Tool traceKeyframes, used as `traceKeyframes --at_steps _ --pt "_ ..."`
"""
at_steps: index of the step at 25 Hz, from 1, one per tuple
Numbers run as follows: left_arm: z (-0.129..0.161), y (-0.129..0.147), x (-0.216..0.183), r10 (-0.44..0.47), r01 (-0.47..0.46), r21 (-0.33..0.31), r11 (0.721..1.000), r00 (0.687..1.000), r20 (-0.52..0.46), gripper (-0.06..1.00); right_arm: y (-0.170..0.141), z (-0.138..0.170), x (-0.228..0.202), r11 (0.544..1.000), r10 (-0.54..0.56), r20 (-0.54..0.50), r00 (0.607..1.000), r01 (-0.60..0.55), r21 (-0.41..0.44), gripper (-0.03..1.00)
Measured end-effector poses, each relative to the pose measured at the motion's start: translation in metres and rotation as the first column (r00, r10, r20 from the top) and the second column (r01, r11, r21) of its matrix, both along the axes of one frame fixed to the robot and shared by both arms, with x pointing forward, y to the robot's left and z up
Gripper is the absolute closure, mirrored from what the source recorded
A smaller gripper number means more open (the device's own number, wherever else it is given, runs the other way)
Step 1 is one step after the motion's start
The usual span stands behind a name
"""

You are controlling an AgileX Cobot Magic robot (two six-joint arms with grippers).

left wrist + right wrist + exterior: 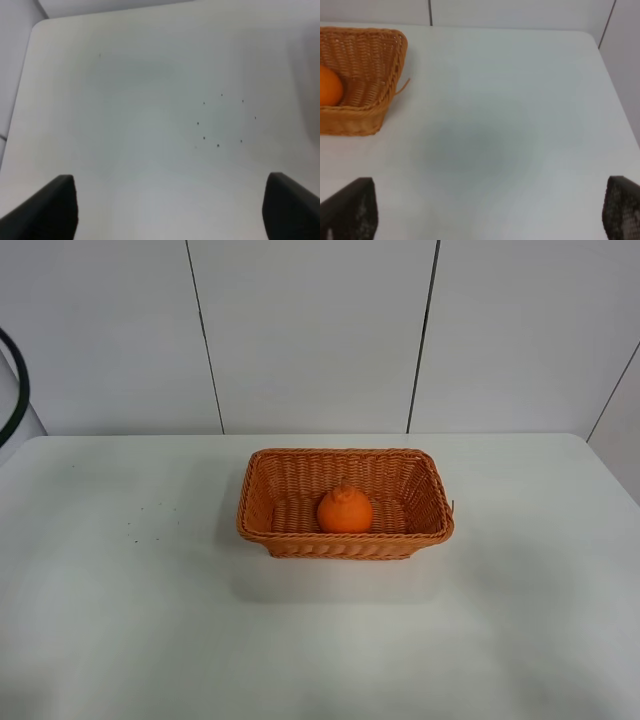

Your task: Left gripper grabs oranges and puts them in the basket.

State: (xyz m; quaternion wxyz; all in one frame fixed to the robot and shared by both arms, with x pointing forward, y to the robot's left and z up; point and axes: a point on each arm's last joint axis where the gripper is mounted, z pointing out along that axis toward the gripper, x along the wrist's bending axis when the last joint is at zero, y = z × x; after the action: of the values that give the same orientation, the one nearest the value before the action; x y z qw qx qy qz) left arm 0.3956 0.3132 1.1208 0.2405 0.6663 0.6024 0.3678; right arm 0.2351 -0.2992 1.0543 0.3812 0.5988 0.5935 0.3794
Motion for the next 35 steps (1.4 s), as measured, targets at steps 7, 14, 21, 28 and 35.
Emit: traceKeyframes --at_steps 7,14,21,28,35 --pt "-0.009 0.000 -0.057 0.038 -0.033 -0.046 0.998 0.993 0.110 0.10 0.000 0.000 0.000 1.000 0.000 0.000 1.000 0.000 0.000 0.27" --pt "-0.018 0.000 -0.104 0.052 -0.038 -0.065 0.997 0.969 0.239 0.10 0.000 0.000 0.000 1.000 0.000 0.000 1.000 0.000 0.000 0.27" --pt "-0.021 0.000 -0.137 0.061 -0.039 -0.073 0.997 0.941 0.333 0.10 0.000 0.000 0.000 1.000 0.000 0.000 1.000 0.000 0.000 0.27" --pt "-0.027 0.001 -0.161 0.078 -0.050 -0.088 0.995 0.929 0.363 0.10 0.000 0.000 0.000 1.000 0.000 0.000 1.000 0.000 0.000 0.27" --pt "-0.041 -0.001 -0.173 0.082 -0.043 -0.123 0.991 0.940 0.332 0.10 0.000 0.000 0.000 1.000 0.000 0.000 1.000 0.000 0.000 0.27"
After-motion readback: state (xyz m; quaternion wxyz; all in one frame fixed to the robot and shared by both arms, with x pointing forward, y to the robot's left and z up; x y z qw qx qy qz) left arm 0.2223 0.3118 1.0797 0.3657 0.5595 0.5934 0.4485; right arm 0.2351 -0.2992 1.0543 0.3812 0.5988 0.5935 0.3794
